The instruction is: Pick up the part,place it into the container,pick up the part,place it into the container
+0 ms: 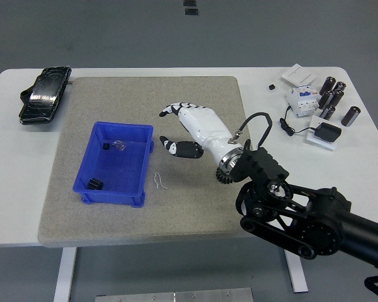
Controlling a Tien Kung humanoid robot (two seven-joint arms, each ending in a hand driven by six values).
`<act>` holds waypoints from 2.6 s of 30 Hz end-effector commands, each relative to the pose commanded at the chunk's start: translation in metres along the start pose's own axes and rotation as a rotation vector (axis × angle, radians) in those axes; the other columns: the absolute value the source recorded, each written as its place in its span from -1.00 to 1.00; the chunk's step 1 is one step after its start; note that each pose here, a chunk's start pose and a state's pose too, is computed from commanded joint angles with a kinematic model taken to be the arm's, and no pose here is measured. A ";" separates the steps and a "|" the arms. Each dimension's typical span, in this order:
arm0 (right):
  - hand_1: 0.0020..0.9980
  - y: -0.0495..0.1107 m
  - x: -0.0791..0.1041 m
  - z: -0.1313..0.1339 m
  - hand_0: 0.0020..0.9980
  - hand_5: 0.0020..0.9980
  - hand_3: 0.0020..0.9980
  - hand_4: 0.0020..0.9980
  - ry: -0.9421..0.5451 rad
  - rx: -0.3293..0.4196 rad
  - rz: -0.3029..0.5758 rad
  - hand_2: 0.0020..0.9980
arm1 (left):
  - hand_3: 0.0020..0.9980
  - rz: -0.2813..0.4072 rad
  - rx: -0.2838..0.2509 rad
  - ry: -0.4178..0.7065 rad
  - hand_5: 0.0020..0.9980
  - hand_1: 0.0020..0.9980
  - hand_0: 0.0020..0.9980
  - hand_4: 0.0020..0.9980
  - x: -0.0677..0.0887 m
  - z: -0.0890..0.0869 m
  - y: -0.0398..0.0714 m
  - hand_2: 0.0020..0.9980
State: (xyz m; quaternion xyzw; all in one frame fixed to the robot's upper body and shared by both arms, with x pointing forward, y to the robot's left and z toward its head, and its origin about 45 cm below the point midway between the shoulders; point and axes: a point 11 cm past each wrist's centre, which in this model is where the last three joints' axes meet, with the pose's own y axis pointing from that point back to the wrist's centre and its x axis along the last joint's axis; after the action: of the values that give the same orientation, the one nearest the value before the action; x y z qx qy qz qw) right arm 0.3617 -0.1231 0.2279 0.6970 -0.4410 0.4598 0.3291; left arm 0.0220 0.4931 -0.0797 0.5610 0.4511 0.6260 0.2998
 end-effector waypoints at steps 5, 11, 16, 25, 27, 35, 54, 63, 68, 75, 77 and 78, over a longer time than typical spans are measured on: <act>0.55 0.025 0.012 0.046 0.25 -0.27 0.78 0.53 0.109 -0.111 0.011 0.75 | 0.17 0.001 0.003 0.002 -0.42 0.27 0.36 0.29 0.001 -0.002 -0.001 0.21; 0.53 0.059 -0.004 0.087 0.18 -0.26 0.81 0.56 0.166 -0.217 -0.066 0.76 | 0.17 0.000 0.000 0.004 -0.43 0.27 0.36 0.29 0.001 -0.002 -0.001 0.21; 0.53 0.075 -0.021 0.098 0.18 -0.26 0.81 0.56 0.151 -0.253 -0.116 0.76 | 0.17 0.001 0.001 0.003 -0.43 0.27 0.36 0.29 0.001 -0.002 -0.001 0.21; 0.50 0.076 -0.046 0.088 0.13 -0.27 0.80 0.54 0.114 -0.232 -0.172 0.76 | 0.17 0.002 -0.003 -0.003 -0.43 0.27 0.36 0.29 0.002 0.001 0.000 0.21; 0.50 0.075 -0.053 0.087 0.13 -0.27 0.80 0.54 0.111 -0.228 -0.189 0.76 | 0.17 0.003 -0.001 -0.004 -0.43 0.27 0.36 0.29 0.002 0.001 0.000 0.21; 0.43 0.065 -0.063 0.085 0.08 -0.19 0.73 0.61 0.115 -0.216 -0.207 0.65 | 0.17 0.002 -0.001 -0.004 -0.43 0.27 0.36 0.28 0.001 0.001 0.000 0.21; 0.24 0.058 -0.071 0.092 -0.04 -0.16 0.44 0.58 0.133 -0.222 -0.231 0.28 | 0.17 -0.001 -0.004 -0.001 -0.44 0.27 0.36 0.28 0.000 0.001 0.000 0.21; 0.20 0.058 -0.072 0.092 -0.05 -0.16 0.39 0.57 0.135 -0.210 -0.225 0.22 | 0.17 0.000 -0.004 0.000 -0.44 0.27 0.36 0.28 0.000 0.001 0.000 0.21; 0.15 0.059 -0.073 0.091 -0.10 -0.18 0.33 0.50 0.136 -0.204 -0.223 0.14 | 0.17 0.000 -0.006 0.000 -0.43 0.27 0.36 0.28 0.000 0.001 0.000 0.21; 0.11 0.059 -0.075 0.092 -0.13 -0.62 0.30 0.24 0.142 -0.203 -0.225 0.08 | 0.17 0.000 -0.006 0.001 -0.44 0.27 0.36 0.28 0.000 0.001 0.000 0.21; 0.12 0.060 -0.076 0.093 -0.13 -0.90 0.20 0.27 0.144 -0.205 -0.227 0.03 | 0.17 0.000 -0.006 0.001 -0.43 0.27 0.36 0.28 0.000 0.001 0.000 0.21; 0.12 0.060 -0.076 0.093 -0.13 -0.90 0.20 0.27 0.146 -0.205 -0.228 0.03 | 0.17 0.000 -0.007 0.001 -0.43 0.27 0.36 0.28 0.000 0.001 0.000 0.21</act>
State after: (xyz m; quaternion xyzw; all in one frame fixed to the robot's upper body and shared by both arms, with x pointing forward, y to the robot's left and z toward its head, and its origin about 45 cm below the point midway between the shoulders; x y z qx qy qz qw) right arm 0.3251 -0.2030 0.1265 0.6701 -0.3787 0.4215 0.4795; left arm 0.0232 0.4935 -0.0796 0.5596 0.4492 0.6279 0.3014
